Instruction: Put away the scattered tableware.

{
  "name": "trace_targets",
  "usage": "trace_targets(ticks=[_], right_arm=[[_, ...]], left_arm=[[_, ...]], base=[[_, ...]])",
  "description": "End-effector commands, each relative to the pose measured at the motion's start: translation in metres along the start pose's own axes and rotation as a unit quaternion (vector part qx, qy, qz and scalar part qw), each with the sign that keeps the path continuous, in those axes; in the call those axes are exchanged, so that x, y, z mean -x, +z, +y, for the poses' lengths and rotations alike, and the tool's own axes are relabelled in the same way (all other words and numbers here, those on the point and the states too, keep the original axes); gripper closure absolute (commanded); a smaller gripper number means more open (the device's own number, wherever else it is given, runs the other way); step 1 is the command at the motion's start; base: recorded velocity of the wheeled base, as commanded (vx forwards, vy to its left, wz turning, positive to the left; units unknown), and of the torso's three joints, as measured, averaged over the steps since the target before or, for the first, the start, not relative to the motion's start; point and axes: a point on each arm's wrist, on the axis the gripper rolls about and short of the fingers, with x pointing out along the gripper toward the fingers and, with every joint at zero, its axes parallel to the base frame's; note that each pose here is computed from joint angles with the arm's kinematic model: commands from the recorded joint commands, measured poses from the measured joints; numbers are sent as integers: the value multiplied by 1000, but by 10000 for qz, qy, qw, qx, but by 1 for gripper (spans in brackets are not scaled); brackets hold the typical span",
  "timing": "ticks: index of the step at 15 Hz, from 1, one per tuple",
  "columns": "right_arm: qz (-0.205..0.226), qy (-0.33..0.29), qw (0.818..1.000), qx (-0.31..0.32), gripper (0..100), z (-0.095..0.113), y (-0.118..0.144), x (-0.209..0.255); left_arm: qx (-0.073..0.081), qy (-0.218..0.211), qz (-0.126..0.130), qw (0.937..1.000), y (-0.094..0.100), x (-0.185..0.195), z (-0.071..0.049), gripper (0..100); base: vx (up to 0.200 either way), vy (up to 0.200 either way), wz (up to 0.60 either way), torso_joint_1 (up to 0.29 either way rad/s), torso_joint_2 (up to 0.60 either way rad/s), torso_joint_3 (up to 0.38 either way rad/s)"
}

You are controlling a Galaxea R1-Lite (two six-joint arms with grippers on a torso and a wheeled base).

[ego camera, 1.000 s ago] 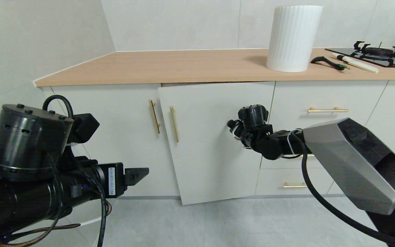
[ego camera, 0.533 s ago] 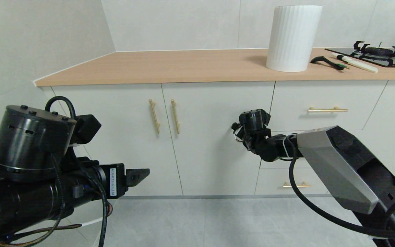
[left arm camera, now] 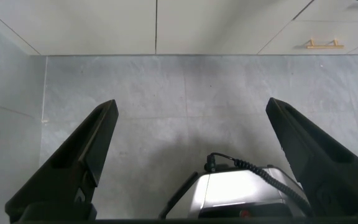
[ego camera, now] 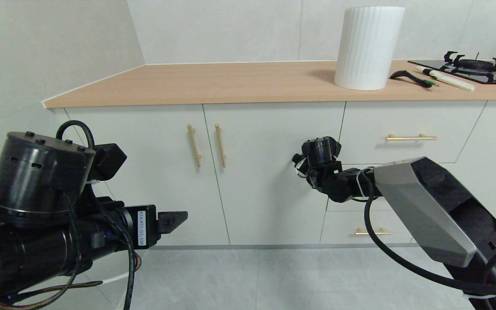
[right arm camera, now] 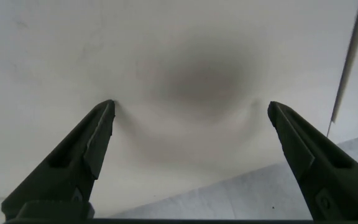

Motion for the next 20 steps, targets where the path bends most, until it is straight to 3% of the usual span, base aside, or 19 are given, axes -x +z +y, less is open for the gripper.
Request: trace_targets(ticks=[1,4,5,9,12,14,17,20], right_arm=[[144,145,9998,31,0,10,9,21],[807,364,9959,207,0,9,6,55],[1226,587,9903,284,0,4,8,74],[1612,1591,9702,860,0,-12,13,115],[1540,1981,9571,1449,0,-17,14,140],[1512,2145,9534,1489,0,-13,26,169],[1246,2443,9499,1498,0,-16,62,229],[899,2460,9508,1656,0,-31,108,297]], left_arm=[[2,0,0,10000,0,0,0,0],[2,0,0,10000,0,0,0,0],[2,0,0,10000,0,0,0,0],[0,3,7,10000,0,0,0,0],[17,-18,-40,10000,0,3,1,0],[52,-58,-148,9999,3,10,3,0],[127,-153,-382,9991,6,25,7,0],[362,-161,-809,9959,12,47,21,0]], base=[[0,0,0,0,0,0],[0,0,0,0,0,0],[0,0,0,0,0,0],[0,0,0,0,0,0],[0,0,0,0,0,0],[0,0,0,0,0,0],[0,0,0,0,0,0],[0,0,0,0,0,0]])
